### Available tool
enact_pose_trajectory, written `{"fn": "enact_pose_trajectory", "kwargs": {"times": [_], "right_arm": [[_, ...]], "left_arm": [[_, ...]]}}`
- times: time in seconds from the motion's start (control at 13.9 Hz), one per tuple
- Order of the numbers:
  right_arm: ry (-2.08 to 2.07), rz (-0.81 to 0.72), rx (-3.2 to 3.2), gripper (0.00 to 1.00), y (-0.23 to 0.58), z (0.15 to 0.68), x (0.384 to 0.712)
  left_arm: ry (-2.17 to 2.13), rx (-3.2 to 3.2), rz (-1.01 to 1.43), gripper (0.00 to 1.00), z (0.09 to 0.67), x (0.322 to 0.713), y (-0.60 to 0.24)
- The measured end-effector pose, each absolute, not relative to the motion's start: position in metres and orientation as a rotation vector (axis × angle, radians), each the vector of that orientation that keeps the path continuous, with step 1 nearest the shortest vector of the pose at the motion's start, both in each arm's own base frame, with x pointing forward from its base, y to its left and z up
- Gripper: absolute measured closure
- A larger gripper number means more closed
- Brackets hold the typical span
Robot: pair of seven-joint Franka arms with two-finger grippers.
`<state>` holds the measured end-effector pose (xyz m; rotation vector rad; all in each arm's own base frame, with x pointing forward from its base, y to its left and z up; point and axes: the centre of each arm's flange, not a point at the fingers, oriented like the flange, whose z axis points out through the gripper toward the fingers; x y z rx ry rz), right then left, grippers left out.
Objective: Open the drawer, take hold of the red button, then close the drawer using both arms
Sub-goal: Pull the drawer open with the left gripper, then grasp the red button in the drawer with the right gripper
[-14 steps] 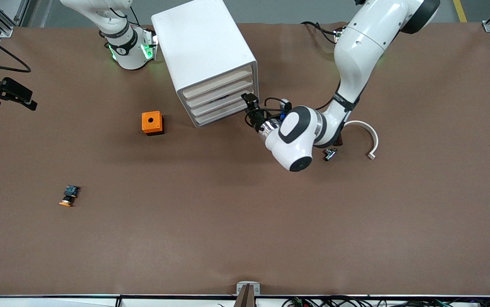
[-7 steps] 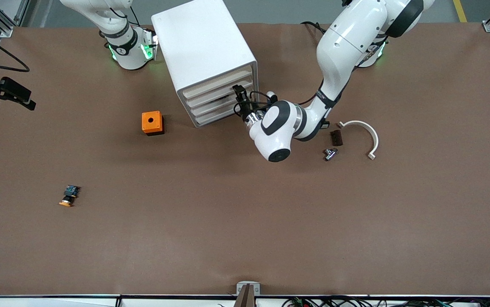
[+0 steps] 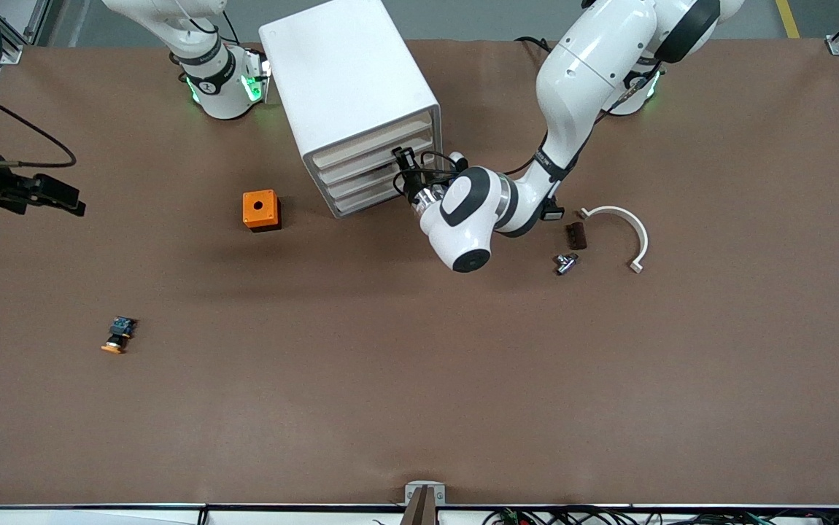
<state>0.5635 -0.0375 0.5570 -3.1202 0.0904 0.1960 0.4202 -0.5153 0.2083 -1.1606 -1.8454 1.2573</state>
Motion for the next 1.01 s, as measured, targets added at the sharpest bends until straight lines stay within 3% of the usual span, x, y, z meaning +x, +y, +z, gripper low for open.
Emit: {"fn": "enact_pose_trajectory", "kwargs": {"times": [0.22,0.43,0.72,0.79,1.01], "right_arm": [[0.095,0.265,-3.127,0.00,-0.043,0.522,0.583],[0.288,0.268,-3.126,0.00,-0.037,0.519,0.588],[0.709,0.266,-3.082,0.00,0.071,0.521,0.585],[0.790,0.270,-3.060,0.00,0.110,0.521,0.579],[0.973,0.222,-2.990,0.00,0.204,0.518,0.560]], "left_arm": [[-1.883,-1.183,1.282,0.86,0.213,0.443,-0.502],[-1.981,-1.196,1.354,0.86,0.223,0.504,-0.456],[-2.053,-1.216,1.439,0.86,0.227,0.550,-0.405],[-2.055,-1.244,1.453,0.82,0.228,0.552,-0.406],[-2.054,-1.286,1.469,0.49,0.235,0.554,-0.411]]}}
